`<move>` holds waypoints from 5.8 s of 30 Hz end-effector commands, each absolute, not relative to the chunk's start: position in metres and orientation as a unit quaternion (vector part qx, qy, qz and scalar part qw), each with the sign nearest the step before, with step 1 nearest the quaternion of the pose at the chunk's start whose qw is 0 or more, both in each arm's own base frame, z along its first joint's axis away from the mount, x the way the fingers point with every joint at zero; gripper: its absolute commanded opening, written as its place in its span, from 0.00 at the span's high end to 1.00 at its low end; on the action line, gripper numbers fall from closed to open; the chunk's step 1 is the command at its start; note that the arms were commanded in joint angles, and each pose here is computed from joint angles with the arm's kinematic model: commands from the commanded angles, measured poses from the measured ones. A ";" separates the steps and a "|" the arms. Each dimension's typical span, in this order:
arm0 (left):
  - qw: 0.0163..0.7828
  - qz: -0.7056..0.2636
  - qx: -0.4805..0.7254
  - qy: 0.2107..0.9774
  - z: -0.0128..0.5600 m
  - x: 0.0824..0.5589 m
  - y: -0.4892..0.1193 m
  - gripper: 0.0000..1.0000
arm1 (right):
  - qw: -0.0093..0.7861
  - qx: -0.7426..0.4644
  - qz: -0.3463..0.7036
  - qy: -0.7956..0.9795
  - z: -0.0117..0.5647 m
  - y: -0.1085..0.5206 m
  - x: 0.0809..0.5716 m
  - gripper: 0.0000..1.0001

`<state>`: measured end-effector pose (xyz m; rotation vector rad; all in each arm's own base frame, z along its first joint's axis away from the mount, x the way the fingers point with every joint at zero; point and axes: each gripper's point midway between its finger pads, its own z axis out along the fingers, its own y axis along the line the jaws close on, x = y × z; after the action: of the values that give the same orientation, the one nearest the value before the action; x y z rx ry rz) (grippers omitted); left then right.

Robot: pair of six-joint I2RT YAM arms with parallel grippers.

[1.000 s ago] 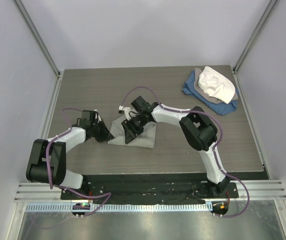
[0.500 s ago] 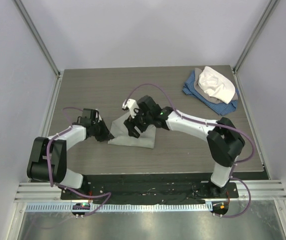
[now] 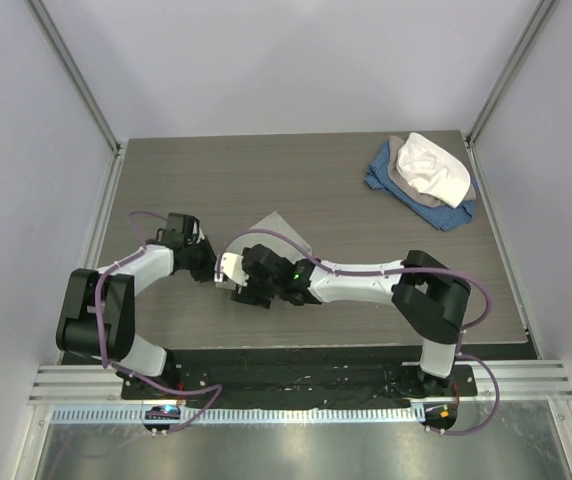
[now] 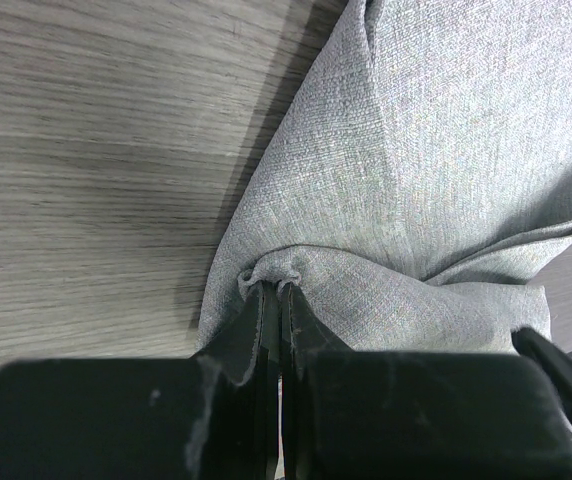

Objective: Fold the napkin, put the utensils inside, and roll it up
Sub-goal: Roll the napkin with the utensil

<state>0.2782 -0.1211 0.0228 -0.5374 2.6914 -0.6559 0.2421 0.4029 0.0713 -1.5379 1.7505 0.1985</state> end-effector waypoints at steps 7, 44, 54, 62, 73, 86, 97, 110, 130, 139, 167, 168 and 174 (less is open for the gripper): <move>0.149 -0.203 -0.177 0.952 0.019 0.277 -0.114 1.00 | 0.402 -0.620 0.064 0.671 0.066 0.416 0.255 0.28; 0.286 -0.223 -0.200 0.910 0.069 0.270 -0.102 0.37 | -0.012 -0.512 0.368 0.776 0.004 0.386 0.181 0.75; 0.253 -0.232 -0.213 0.915 0.046 0.254 -0.107 0.42 | -0.050 -0.466 0.391 0.792 0.001 0.387 0.193 0.76; 0.231 -0.233 -0.220 0.919 0.026 0.249 -0.108 0.66 | -0.043 -0.455 0.381 0.804 -0.001 0.390 0.204 0.75; 0.197 -0.228 -0.210 0.930 0.016 0.249 -0.112 0.99 | 0.153 -0.490 0.312 0.799 0.087 0.402 0.255 0.46; 0.166 -0.217 -0.202 0.941 0.017 0.253 -0.113 1.00 | 0.397 -0.592 0.094 0.695 0.086 0.408 0.242 0.17; 0.163 -0.218 -0.200 0.941 0.020 0.255 -0.114 1.00 | 0.374 -0.625 0.057 0.683 0.055 0.409 0.243 0.22; 0.185 -0.220 -0.190 0.939 0.030 0.265 -0.114 0.83 | 0.257 -0.622 0.130 0.728 0.014 0.402 0.227 0.58; 0.277 -0.245 -0.197 0.908 0.062 0.258 -0.109 0.40 | -0.068 -0.405 0.454 0.790 0.010 0.387 0.187 0.74; 0.274 -0.277 -0.196 0.900 0.056 0.258 -0.119 0.41 | -0.122 -0.340 0.476 0.802 -0.001 0.383 0.198 0.75; 0.178 -0.269 -0.196 0.926 0.024 0.255 -0.128 1.00 | 0.262 -0.475 0.249 0.802 0.088 0.379 0.273 0.20; 0.181 -0.267 -0.196 0.926 0.026 0.257 -0.128 1.00 | 0.286 -0.486 0.241 0.790 0.098 0.382 0.271 0.19; 0.179 -0.261 -0.198 0.928 0.030 0.258 -0.126 1.00 | 0.373 -0.552 0.123 0.735 0.089 0.389 0.258 0.16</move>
<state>0.2565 -0.1299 0.0259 -0.5764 2.6053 -0.7778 0.2399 0.3837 0.0827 -1.3828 2.1023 0.6199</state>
